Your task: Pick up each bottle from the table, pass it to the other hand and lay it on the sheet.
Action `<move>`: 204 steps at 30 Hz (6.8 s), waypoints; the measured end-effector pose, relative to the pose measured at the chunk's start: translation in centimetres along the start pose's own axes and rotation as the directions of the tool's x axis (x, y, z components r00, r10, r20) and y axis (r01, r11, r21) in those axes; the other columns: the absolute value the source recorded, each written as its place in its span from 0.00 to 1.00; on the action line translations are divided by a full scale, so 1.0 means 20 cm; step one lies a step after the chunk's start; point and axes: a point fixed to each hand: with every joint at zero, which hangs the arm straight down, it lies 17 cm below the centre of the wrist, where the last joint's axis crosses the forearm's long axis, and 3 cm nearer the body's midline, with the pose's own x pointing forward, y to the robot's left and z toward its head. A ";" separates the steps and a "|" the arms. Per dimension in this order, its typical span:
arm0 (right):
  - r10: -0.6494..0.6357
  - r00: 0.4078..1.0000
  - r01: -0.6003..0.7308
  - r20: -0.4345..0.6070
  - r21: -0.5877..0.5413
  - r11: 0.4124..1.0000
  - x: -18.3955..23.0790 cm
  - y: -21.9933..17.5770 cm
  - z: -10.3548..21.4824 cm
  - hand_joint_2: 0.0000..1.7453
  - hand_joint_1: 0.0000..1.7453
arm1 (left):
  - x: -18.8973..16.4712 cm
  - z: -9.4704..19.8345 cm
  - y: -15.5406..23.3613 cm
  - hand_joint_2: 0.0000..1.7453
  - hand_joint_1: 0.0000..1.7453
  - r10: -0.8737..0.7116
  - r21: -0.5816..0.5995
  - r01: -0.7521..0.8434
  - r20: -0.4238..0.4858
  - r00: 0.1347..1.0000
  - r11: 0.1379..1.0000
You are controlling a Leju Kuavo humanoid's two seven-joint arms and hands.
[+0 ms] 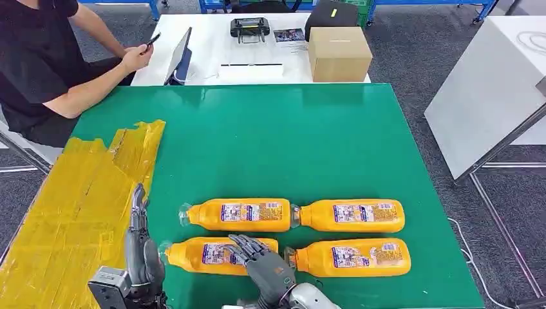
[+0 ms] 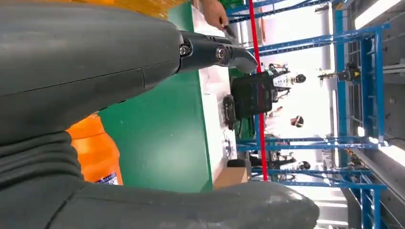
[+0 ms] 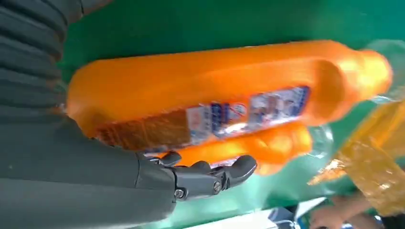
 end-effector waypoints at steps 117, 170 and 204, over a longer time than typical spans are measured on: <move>-0.449 0.852 0.506 0.270 -0.202 0.838 0.32 -0.36 0.00 1.00 1.00 | -0.02 0.26 0.12 1.00 0.00 0.865 0.003 -0.878 -0.168 0.472 0.479; -0.215 0.953 0.272 0.214 -0.290 0.917 0.23 -0.66 -0.30 1.00 0.00 | -0.10 -0.14 0.45 1.00 1.00 -0.425 -0.109 0.424 0.016 0.905 0.899; -0.240 0.971 0.239 0.018 0.029 0.971 -0.19 -0.66 -0.62 1.00 0.00 | -0.76 0.08 0.56 1.00 1.00 -0.798 -0.547 0.749 0.221 0.561 0.375</move>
